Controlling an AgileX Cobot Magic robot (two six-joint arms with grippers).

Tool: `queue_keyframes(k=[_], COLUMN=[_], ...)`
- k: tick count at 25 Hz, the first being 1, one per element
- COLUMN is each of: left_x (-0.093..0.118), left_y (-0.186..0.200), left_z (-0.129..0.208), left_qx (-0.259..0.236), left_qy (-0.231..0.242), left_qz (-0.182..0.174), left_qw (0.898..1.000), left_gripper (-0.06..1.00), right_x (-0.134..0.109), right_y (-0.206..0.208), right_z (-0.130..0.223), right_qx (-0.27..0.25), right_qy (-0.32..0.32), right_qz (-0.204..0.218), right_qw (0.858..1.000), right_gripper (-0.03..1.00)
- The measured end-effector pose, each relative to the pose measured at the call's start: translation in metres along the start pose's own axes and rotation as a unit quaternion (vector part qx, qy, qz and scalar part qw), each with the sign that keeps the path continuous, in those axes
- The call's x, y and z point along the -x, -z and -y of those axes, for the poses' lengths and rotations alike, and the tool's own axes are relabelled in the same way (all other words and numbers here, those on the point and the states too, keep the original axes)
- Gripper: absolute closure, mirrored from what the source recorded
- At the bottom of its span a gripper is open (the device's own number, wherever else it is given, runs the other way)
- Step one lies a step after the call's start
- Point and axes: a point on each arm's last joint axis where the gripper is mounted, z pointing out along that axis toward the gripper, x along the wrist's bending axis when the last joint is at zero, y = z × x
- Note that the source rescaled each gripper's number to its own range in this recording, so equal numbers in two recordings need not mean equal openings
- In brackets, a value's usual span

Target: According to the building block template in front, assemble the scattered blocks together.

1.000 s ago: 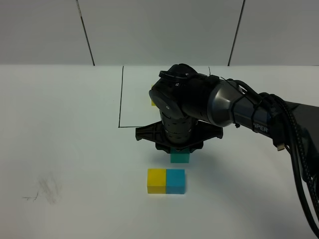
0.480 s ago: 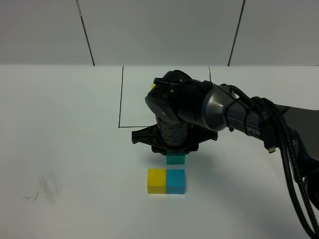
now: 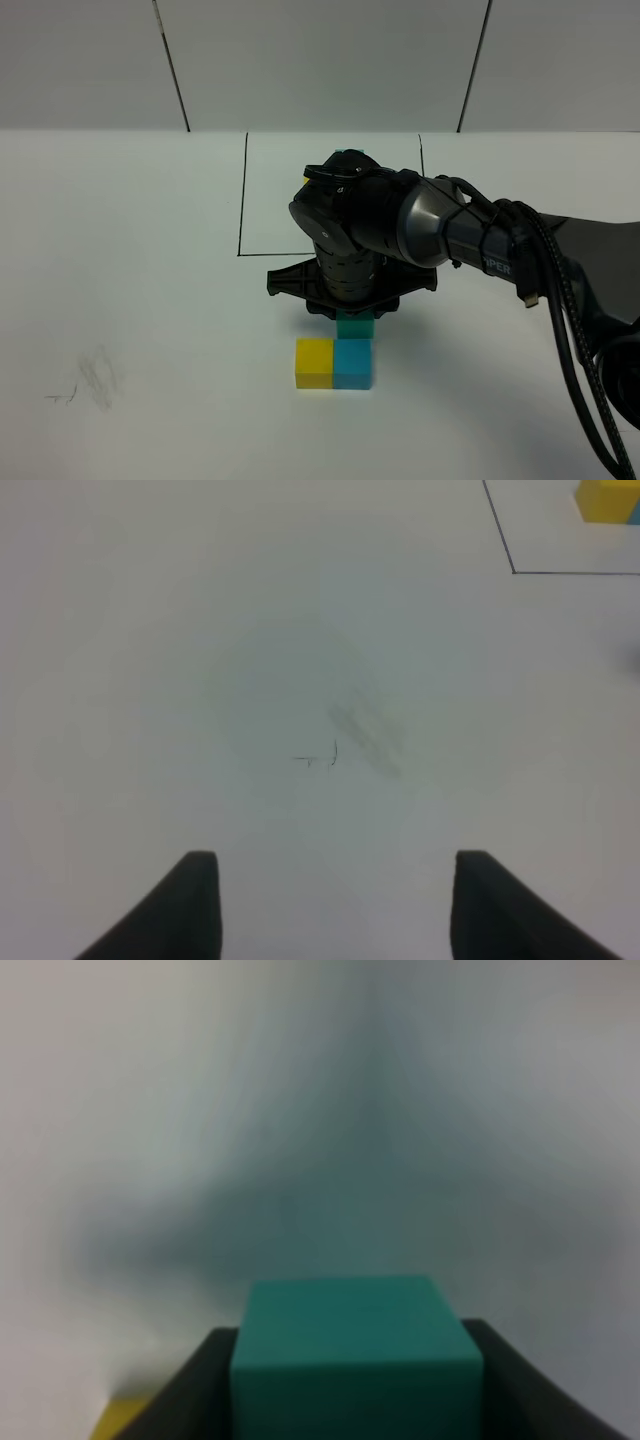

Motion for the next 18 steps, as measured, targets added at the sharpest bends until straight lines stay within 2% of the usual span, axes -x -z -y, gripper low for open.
queue_keyframes(k=[18], left_x=[0.0], left_y=[0.0], left_z=[0.0], left_qx=[0.0], left_qy=[0.0], left_qz=[0.0], left_qw=[1.0], left_gripper=[0.79], right_x=[-0.0007], right_y=[-0.007], right_z=[0.002], right_qx=[-0.009], right_qy=[-0.009], right_qz=[0.005], right_qw=[1.0], right_gripper=[0.96])
